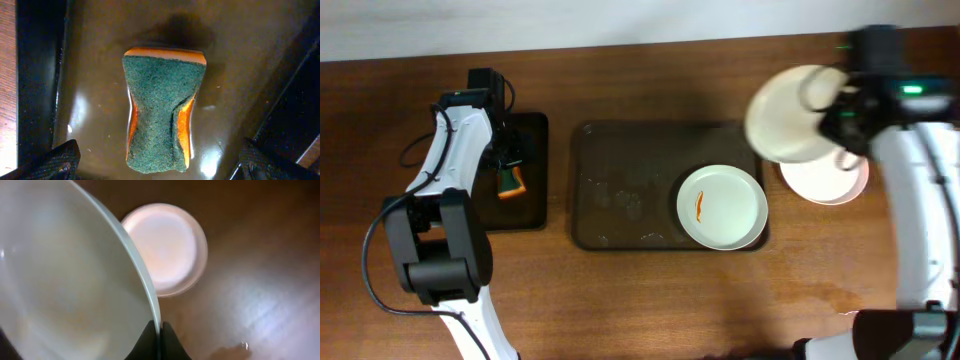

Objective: Clean dirty plates on tray and stack at the side
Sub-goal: 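Lift the plate with the right gripper and stack it on the side plate, then move the right gripper to the last plate and grip its rim, then grasp the sponge from the black tray with the left gripper, then scrub the plate held by the right gripper with the sponge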

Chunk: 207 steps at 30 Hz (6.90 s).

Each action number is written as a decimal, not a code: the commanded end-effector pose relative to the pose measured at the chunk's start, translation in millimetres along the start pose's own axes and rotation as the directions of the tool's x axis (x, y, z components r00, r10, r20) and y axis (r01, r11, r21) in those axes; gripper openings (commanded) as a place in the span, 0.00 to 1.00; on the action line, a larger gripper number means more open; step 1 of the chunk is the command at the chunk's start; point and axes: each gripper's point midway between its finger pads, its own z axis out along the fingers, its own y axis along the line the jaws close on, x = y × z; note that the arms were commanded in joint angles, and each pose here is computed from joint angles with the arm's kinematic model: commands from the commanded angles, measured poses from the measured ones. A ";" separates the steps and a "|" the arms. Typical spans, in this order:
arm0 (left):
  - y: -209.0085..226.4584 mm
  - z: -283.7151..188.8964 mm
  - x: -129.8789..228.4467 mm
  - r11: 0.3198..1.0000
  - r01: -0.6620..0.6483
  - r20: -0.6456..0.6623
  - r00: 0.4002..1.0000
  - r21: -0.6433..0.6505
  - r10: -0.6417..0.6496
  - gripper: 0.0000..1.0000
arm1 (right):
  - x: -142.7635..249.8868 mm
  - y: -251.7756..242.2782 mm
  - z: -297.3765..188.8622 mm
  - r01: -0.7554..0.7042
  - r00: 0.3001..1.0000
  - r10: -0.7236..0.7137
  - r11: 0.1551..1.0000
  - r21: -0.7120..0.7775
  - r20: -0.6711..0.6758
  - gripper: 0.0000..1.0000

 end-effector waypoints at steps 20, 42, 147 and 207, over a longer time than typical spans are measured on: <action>3.4 1.6 2.1 1.000 -0.003 -0.005 1.000 -0.011 0.003 1.00 | 103.3 19.1 72.9 0.103 0.873 -0.310 0.872 -0.479 -0.376 0.59; 3.4 1.6 2.1 1.000 -0.003 -0.005 1.000 -0.011 0.003 1.00 | 215.8 41.1 146.5 0.106 0.859 -0.217 0.962 -0.252 -0.464 0.43; 11.4 -161.8 -45.0 0.978 -0.024 0.351 0.935 0.207 -0.051 0.00 | 235.5 144.2 165.1 0.476 0.695 -0.668 0.706 -0.525 -0.267 0.04; -179.5 40.5 176.1 0.867 -0.469 -0.022 0.881 -0.167 0.472 0.00 | 248.0 162.0 148.9 0.392 0.682 -0.679 0.654 -0.647 -0.273 0.04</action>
